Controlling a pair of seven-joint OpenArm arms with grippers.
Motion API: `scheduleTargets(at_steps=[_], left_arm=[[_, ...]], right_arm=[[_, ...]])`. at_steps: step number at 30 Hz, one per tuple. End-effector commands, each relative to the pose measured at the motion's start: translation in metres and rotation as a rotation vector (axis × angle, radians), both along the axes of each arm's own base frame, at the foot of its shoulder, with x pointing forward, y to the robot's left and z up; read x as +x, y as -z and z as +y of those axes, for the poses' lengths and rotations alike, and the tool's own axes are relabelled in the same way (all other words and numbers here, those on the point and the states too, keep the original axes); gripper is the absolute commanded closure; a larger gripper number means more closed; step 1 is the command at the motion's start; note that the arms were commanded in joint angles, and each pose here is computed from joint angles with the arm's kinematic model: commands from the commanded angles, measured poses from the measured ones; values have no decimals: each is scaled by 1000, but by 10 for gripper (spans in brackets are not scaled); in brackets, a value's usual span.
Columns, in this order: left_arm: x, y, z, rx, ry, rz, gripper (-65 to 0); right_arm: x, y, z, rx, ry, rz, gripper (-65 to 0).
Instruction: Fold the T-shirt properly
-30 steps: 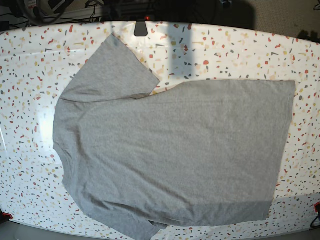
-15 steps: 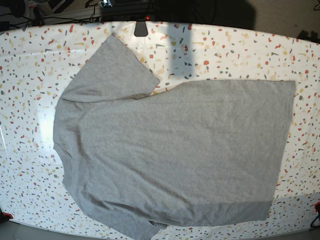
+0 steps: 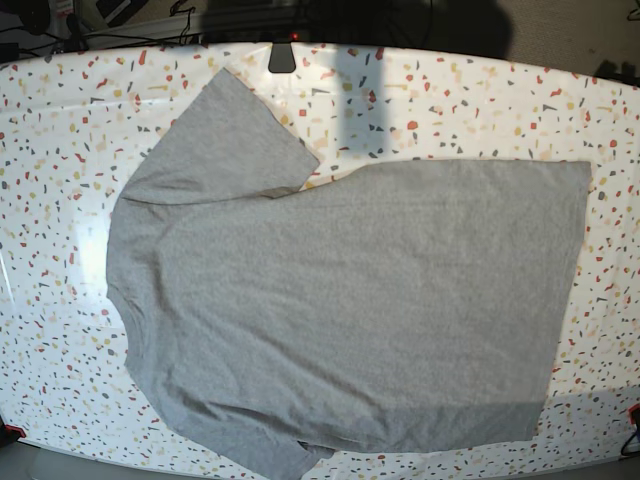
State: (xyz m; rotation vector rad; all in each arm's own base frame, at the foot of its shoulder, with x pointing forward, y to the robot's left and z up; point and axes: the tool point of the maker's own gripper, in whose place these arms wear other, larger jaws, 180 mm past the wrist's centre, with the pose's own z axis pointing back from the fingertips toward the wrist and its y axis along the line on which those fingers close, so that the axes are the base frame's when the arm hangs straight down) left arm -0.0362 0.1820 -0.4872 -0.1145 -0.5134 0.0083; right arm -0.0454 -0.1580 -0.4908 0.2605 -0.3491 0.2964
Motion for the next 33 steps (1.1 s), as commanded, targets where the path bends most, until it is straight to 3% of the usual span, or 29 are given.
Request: scheduleTargets(at_steps=[1, 13, 20, 26, 33], left_arm=[[-1, -11, 3, 3, -2, -14, -93], [61, -86, 7, 152, 176, -168, -93], [117, -140, 4, 292, 310, -343, -93], [161, -167, 13, 400, 457, -461, -93], [202, -187, 18, 464, 604, -563, -117]], right_arm=[[-1, -11, -4, 4, 15, -9, -100], [63, -98, -58, -162, -4, -240, -100], [106, -143, -71, -243, -68, -390, -100], [139, -155, -77, -302, -153, -435, -100], [188, -166, -93, -387, -161, -502, -100]])
